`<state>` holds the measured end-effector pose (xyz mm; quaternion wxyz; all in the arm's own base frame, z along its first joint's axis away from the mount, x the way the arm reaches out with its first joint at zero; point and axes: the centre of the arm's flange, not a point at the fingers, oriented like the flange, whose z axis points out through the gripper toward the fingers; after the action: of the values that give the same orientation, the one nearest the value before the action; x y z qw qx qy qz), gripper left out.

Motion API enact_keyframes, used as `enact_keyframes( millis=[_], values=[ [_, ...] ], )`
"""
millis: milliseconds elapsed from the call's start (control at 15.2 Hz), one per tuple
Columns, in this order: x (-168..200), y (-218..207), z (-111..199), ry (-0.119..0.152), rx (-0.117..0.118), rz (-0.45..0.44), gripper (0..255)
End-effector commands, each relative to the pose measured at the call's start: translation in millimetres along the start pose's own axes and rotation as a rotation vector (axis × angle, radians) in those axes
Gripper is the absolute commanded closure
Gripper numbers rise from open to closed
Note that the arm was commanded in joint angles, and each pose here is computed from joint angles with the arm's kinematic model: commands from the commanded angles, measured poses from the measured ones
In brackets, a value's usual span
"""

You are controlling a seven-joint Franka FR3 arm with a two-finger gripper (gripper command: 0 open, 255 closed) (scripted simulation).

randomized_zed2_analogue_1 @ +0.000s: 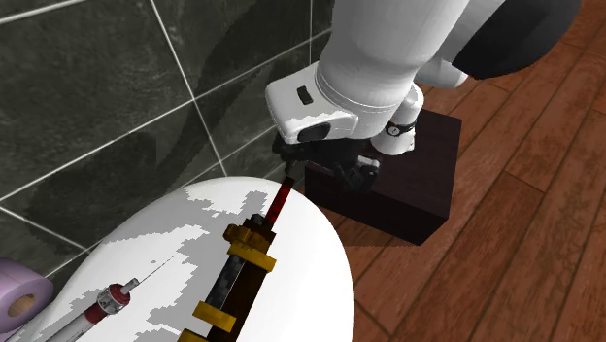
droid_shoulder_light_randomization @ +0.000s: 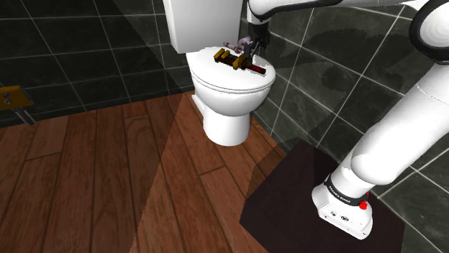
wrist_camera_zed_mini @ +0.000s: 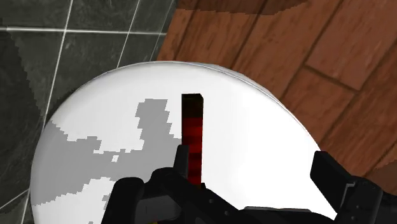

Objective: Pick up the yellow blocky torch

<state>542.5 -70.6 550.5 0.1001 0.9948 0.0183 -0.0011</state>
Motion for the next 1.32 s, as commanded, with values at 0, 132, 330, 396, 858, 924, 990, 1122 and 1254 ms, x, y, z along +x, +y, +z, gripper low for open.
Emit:
enact_keyframes(
  millis=[0, 132, 330, 396, 858, 924, 990, 1122, 1254],
  values=[
    [19, 9, 6, -0.001, -0.036, 0.000, 0],
    [41, 17, 12, -0.001, -0.070, 0.000, 0],
    [75, 29, 21, -0.002, -0.122, 0.000, 0],
    [86, 33, 24, -0.002, -0.139, 0.000, 0],
    [88, 27, 56, -0.002, -0.142, 0.000, 0],
    [88, 26, 64, -0.002, -0.142, 0.000, 0],
    [88, 26, 64, -0.002, -0.142, 0.000, 0],
    [88, 26, 64, -0.002, -0.142, 0.000, 255],
    [87, 26, 64, -0.002, -0.142, 0.000, 255]
  ],
)
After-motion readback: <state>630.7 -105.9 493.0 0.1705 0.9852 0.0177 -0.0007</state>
